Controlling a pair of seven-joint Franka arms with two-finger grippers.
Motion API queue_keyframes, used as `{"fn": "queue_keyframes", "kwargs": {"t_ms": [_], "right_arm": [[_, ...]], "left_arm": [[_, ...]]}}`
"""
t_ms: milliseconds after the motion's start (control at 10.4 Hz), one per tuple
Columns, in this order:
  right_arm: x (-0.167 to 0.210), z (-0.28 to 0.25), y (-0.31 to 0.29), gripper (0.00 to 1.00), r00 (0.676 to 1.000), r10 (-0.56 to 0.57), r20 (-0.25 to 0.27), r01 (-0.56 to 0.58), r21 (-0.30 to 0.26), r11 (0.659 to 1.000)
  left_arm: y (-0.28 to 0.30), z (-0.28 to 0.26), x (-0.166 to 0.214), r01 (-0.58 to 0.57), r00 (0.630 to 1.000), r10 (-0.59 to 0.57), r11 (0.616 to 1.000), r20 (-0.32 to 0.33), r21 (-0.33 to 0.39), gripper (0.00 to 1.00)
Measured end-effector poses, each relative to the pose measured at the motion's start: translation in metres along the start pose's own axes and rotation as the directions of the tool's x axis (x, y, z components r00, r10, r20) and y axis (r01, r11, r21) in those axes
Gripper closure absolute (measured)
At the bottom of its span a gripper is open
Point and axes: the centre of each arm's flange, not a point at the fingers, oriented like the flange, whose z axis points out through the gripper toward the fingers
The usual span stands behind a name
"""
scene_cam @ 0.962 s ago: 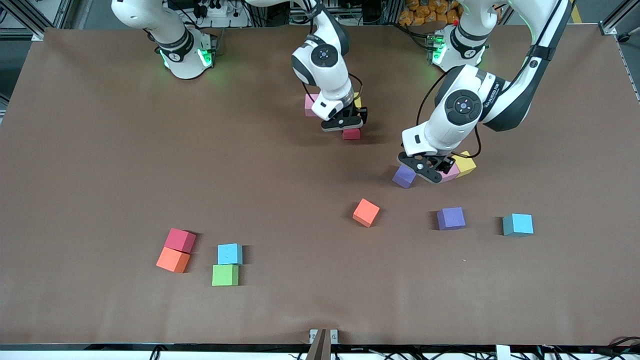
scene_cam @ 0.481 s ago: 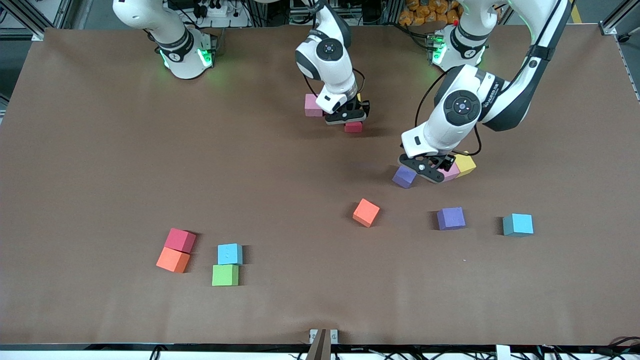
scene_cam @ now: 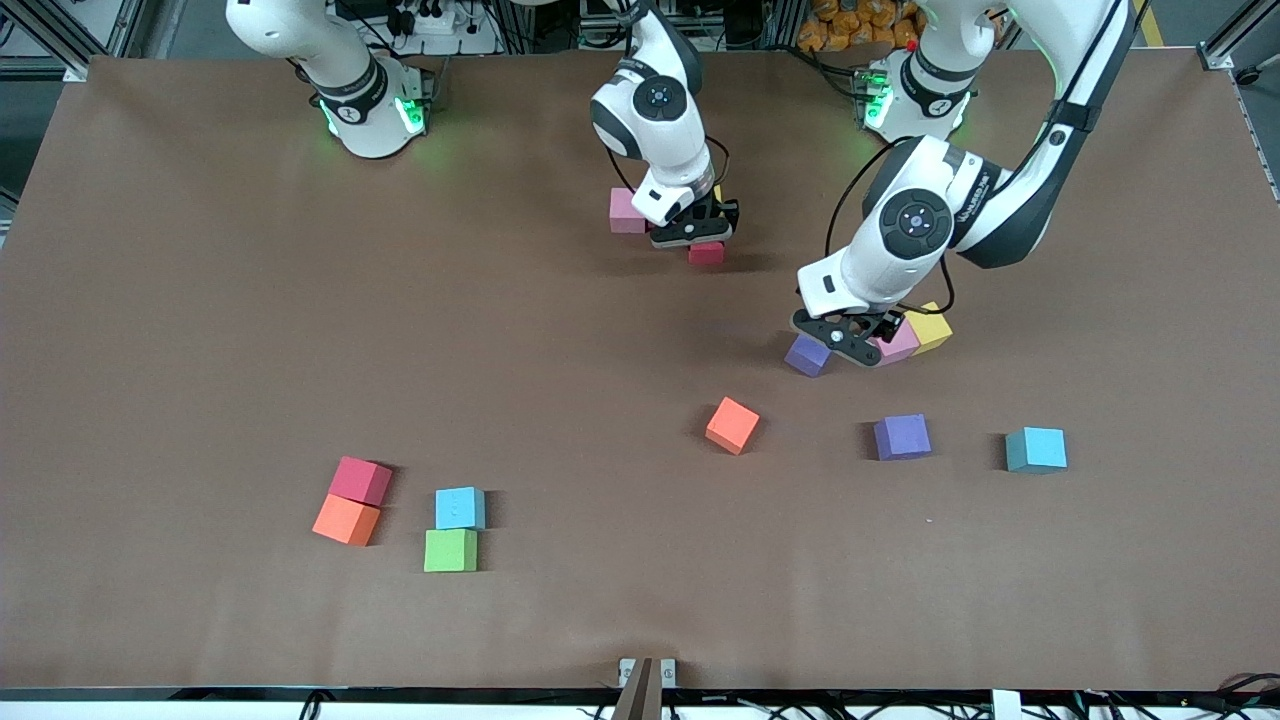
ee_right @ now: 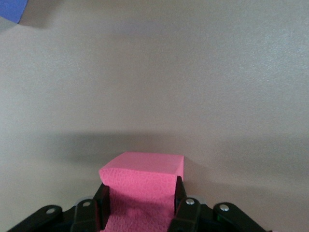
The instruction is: Form number 2 with 11 blocks
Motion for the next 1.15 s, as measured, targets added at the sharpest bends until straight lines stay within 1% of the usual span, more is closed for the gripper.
{"fn": "queue_keyframes", "kwargs": {"t_ms": [192,385,673,770,866,962,1058,1154], "right_arm": [[-0.001,0.0,0.0,0.47,1.0,0.003,0.0,-0.003,0.0,1.0],[-0.003,0.001,0.0,0.47,1.0,0.003,0.0,-0.003,-0.001,1.0],[-0.003,0.001,0.0,0.47,1.0,0.005,-0.001,-0.005,-0.002,1.0],[-0.004,0.001,0.0,0.41,1.0,0.005,0.0,-0.005,-0.004,1.0],[-0.005,0.002,0.001,0.38,1.0,0.014,0.001,-0.014,-0.005,1.0],[-0.006,0.004,0.003,0.26,1.0,0.029,0.005,-0.029,-0.013,0.999],[-0.007,0.006,0.006,0.11,0.999,0.039,0.008,-0.039,-0.019,0.999],[-0.007,0.006,0.006,0.0,0.999,0.044,0.007,-0.044,-0.02,0.999]], "left_arm": [[0.002,0.011,0.002,-0.022,1.0,0.022,1.0,0.011,0.009,0.0],[0.004,0.027,0.006,-0.05,0.999,0.049,0.998,0.015,0.046,0.0],[0.019,0.043,0.01,-0.059,0.998,0.058,0.997,0.016,0.045,0.0],[0.022,0.045,0.011,-0.064,0.998,0.064,0.997,0.014,0.041,0.0],[0.025,0.048,0.012,-0.069,0.998,0.068,0.997,0.011,0.038,0.0],[0.026,0.051,0.013,-0.076,0.997,0.076,0.996,0.011,0.039,0.0],[0.025,0.054,0.014,-0.086,0.996,0.085,0.995,0.01,0.046,0.0],[0.025,0.057,0.014,-0.082,0.997,0.082,0.995,0.011,0.049,0.0]]}}
